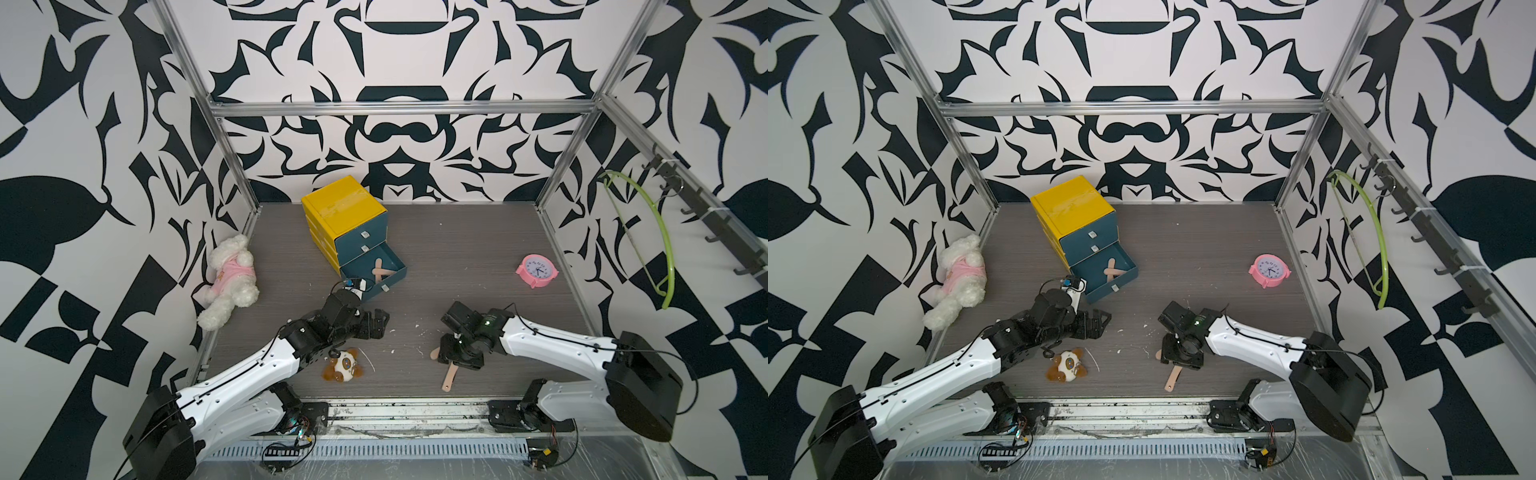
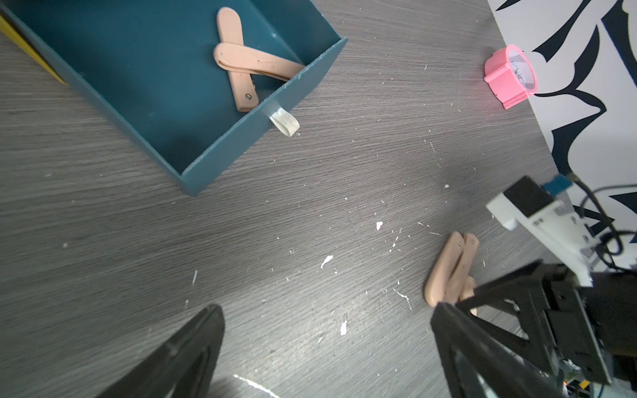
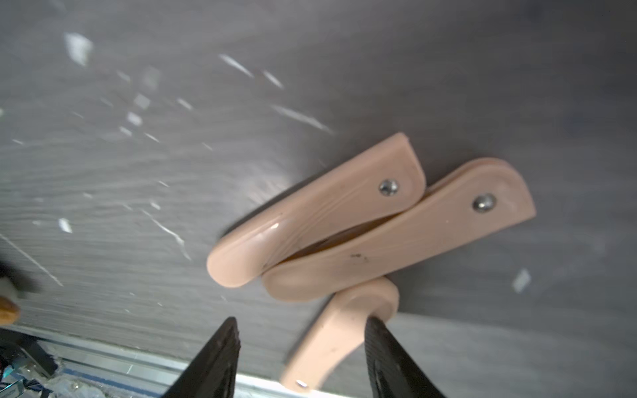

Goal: Place the fruit knives into the drawer by color
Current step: Adjust the fruit knife at the center of the board.

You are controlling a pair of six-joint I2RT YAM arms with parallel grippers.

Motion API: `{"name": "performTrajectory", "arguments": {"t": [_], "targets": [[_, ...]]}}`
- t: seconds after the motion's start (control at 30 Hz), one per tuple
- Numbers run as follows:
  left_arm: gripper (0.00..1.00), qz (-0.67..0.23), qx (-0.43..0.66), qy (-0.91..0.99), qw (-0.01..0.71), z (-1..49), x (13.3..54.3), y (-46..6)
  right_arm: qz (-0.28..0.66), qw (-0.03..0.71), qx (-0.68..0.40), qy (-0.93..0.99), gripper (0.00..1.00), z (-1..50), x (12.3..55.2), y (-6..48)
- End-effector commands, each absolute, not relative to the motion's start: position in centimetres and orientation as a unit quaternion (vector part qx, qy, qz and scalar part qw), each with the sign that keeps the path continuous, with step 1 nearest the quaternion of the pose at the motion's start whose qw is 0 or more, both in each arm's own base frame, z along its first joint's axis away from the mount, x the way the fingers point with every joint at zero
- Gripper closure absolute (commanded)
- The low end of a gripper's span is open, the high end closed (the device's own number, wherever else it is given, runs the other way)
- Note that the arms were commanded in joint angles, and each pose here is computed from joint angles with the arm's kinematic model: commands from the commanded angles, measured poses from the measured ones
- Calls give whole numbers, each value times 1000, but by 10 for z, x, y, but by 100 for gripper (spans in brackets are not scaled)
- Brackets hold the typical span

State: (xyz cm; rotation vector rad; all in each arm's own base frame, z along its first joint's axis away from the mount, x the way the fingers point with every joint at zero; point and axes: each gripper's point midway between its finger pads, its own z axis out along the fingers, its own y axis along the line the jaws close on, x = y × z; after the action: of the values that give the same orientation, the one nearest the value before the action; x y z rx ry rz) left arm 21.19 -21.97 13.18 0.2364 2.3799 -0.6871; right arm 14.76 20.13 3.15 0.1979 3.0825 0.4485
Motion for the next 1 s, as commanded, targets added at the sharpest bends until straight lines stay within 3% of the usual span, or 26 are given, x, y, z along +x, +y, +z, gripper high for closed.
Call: {"name": "performTrajectory", "arguments": {"t": [0.0, 0.23, 0.6, 0.97], "targets": [[1, -245, 97, 909, 323, 130, 209, -212, 170, 71, 22, 983, 41, 43, 189, 226], [1, -247, 96, 906, 329, 138, 209, -210, 152, 102, -38, 982, 45, 67, 218, 243], [1, -245, 93, 905, 335, 142, 210, -208, 65, -4, -98, 993, 48, 64, 171, 201], [1, -240, 89, 903, 346, 147, 209, -202, 22, -4, -155, 988, 54, 45, 173, 215]]}}
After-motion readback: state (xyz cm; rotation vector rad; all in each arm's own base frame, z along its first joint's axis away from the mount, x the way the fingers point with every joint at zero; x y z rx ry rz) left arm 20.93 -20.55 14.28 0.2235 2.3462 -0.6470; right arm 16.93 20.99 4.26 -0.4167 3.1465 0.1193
